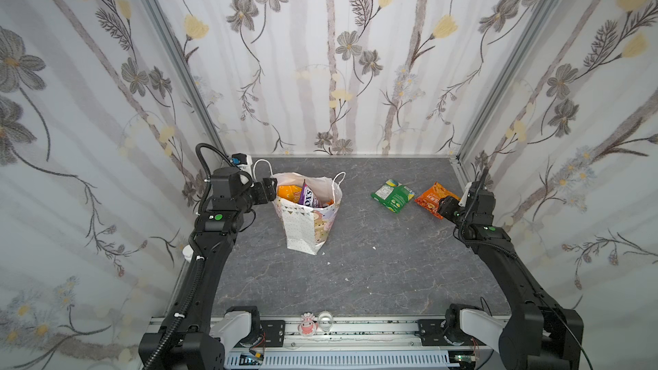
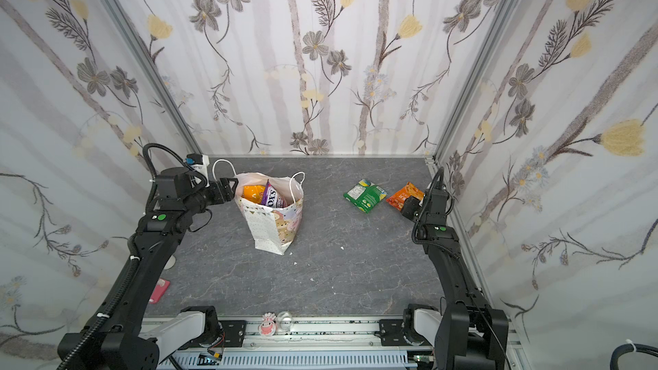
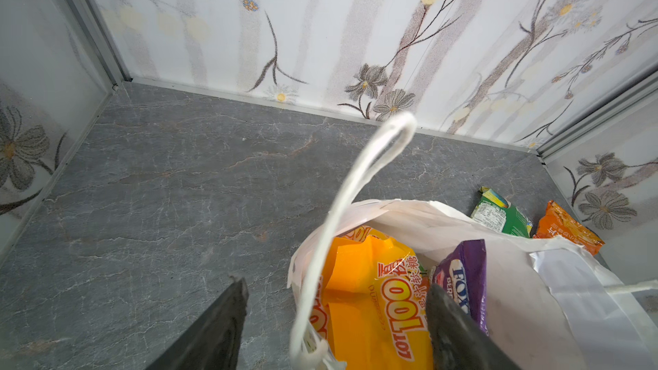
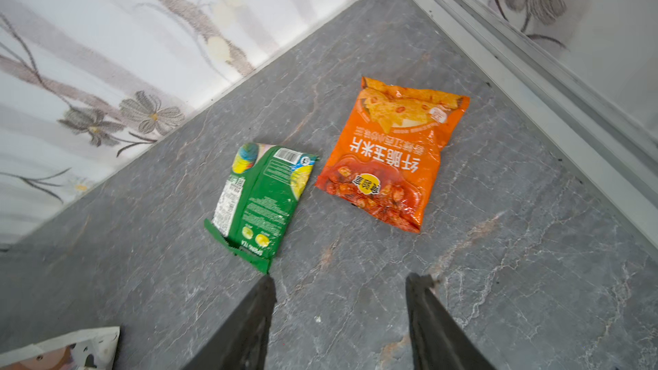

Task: Place the snacks into the paper bag
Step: 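Withdraw the right gripper and move it over the orange chip bag, then grasp the orange chip bag's top edge with the right gripper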

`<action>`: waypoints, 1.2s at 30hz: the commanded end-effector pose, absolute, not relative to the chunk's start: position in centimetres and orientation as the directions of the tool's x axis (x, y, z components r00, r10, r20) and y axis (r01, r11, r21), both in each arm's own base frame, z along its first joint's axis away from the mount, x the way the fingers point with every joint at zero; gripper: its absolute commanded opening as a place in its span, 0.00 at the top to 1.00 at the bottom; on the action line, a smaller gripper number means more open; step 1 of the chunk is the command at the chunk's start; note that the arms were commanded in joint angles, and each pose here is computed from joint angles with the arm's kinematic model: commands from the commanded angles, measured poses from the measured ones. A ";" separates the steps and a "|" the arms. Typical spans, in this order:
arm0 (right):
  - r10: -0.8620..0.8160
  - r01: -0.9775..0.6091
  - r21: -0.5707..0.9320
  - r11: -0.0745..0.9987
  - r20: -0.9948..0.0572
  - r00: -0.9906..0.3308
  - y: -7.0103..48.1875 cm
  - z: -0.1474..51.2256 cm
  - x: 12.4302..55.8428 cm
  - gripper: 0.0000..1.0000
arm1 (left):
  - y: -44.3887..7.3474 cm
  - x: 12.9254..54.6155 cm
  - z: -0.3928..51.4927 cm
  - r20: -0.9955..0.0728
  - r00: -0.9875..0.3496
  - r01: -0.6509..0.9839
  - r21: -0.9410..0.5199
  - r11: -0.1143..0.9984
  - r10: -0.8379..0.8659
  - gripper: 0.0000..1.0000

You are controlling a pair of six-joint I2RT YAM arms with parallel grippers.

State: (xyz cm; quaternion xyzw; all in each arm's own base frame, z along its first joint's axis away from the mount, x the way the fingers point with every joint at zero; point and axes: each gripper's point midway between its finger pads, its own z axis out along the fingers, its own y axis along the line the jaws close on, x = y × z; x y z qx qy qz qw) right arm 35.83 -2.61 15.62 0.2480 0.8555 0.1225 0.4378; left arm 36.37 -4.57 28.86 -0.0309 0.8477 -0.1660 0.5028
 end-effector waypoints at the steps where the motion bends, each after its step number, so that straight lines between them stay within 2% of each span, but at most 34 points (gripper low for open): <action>1: 0.601 0.281 0.533 0.798 -0.674 -0.430 -2.5 15.1 37.2 0.41 | -4.8 36.6 29.6 -0.855 -0.468 0.134 -0.319 0.938 -0.224 0.21; 7: 0.708 0.343 0.624 0.702 -0.561 -0.428 -3.7 10.0 37.1 0.40 | -4.9 36.7 29.2 -0.849 -0.479 0.133 -0.322 0.937 -0.223 0.21; 13: 0.775 0.357 0.692 0.627 -0.510 -0.372 -5.7 8.4 36.9 0.39 | -4.8 36.6 29.4 -0.854 -0.471 0.131 -0.317 0.939 -0.223 0.20; 17: 0.787 0.353 0.710 0.609 -0.485 -0.382 -6.1 7.5 37.3 0.35 | -4.7 36.7 29.3 -0.851 -0.476 0.128 -0.317 0.940 -0.222 0.20; 25: 0.783 0.331 0.733 0.595 -0.435 -0.445 -6.0 5.2 39.0 0.38 | -4.7 36.8 29.2 -0.850 -0.478 0.127 -0.315 0.941 -0.220 0.21; 36: 0.786 0.330 0.744 0.581 -0.408 -0.465 -6.4 3.9 40.8 0.39 | -4.7 36.7 29.3 -0.853 -0.475 0.128 -0.311 0.942 -0.217 0.20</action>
